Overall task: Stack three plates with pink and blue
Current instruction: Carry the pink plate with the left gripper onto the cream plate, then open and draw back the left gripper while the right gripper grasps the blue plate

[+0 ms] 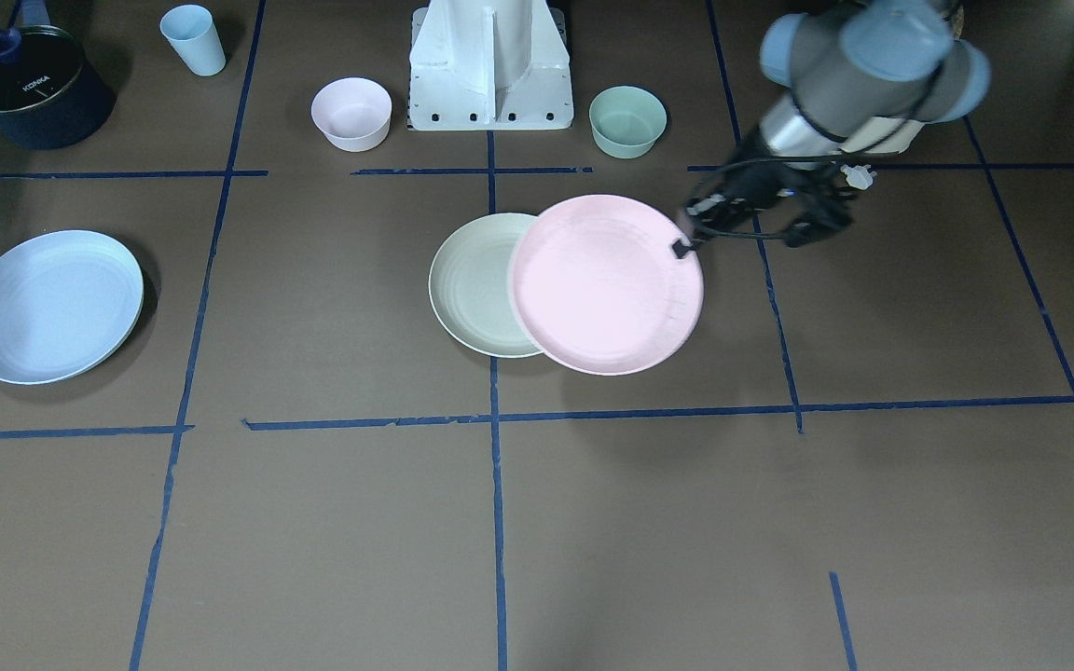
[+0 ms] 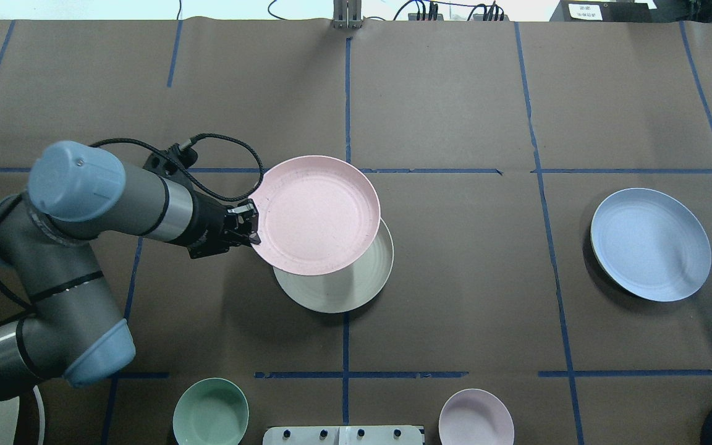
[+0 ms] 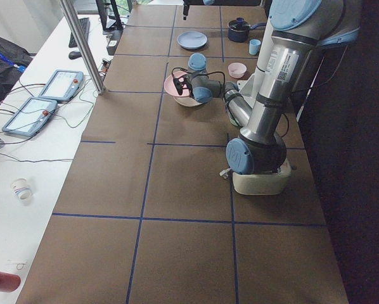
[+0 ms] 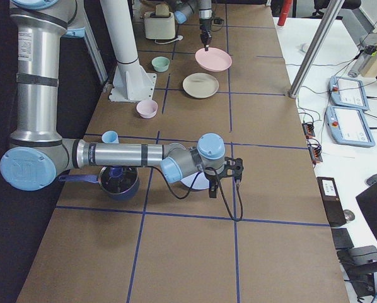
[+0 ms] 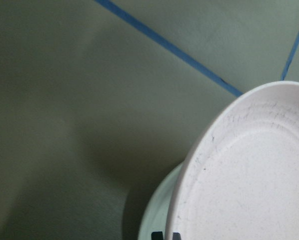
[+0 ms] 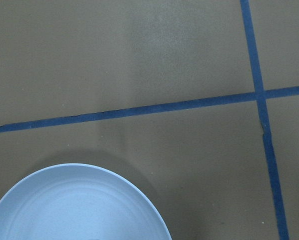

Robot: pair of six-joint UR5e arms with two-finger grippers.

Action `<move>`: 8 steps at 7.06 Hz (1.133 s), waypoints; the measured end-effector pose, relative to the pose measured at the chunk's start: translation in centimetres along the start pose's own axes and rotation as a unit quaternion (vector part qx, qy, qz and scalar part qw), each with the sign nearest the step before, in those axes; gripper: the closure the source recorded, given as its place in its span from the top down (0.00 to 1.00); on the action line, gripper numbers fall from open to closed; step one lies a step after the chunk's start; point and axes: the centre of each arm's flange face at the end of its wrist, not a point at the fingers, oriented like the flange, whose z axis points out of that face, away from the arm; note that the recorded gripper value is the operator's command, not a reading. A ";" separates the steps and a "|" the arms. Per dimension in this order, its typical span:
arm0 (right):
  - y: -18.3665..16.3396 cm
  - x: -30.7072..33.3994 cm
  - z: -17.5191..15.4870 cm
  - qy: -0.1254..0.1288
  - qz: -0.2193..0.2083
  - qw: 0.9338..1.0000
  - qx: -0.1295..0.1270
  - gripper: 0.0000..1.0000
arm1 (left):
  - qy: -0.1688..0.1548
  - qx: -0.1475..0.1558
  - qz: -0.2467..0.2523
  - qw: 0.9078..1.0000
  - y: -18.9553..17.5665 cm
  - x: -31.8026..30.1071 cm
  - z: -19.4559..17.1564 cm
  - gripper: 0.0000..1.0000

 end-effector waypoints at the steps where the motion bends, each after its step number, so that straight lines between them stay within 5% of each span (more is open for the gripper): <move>1: 0.5 -0.6 0.8 -0.001 0.001 1.000 -0.006 1.00 | -0.002 0.001 0.003 1.000 1.4 0.4 1.1 0.11; 2: 0.8 -0.9 1.3 -0.001 0.000 1.000 -0.011 1.00 | -0.005 0.001 0.006 1.000 2.1 0.4 1.8 0.89; 3: 1.0 -1.2 1.6 -0.001 -0.002 1.000 -0.015 1.00 | -0.009 0.000 0.009 1.000 2.4 0.2 2.1 1.00; 8: 2.4 -3.0 4.6 0.021 -0.011 1.000 -0.019 1.00 | -0.022 0.007 0.011 1.000 0.7 0.8 -1.1 1.00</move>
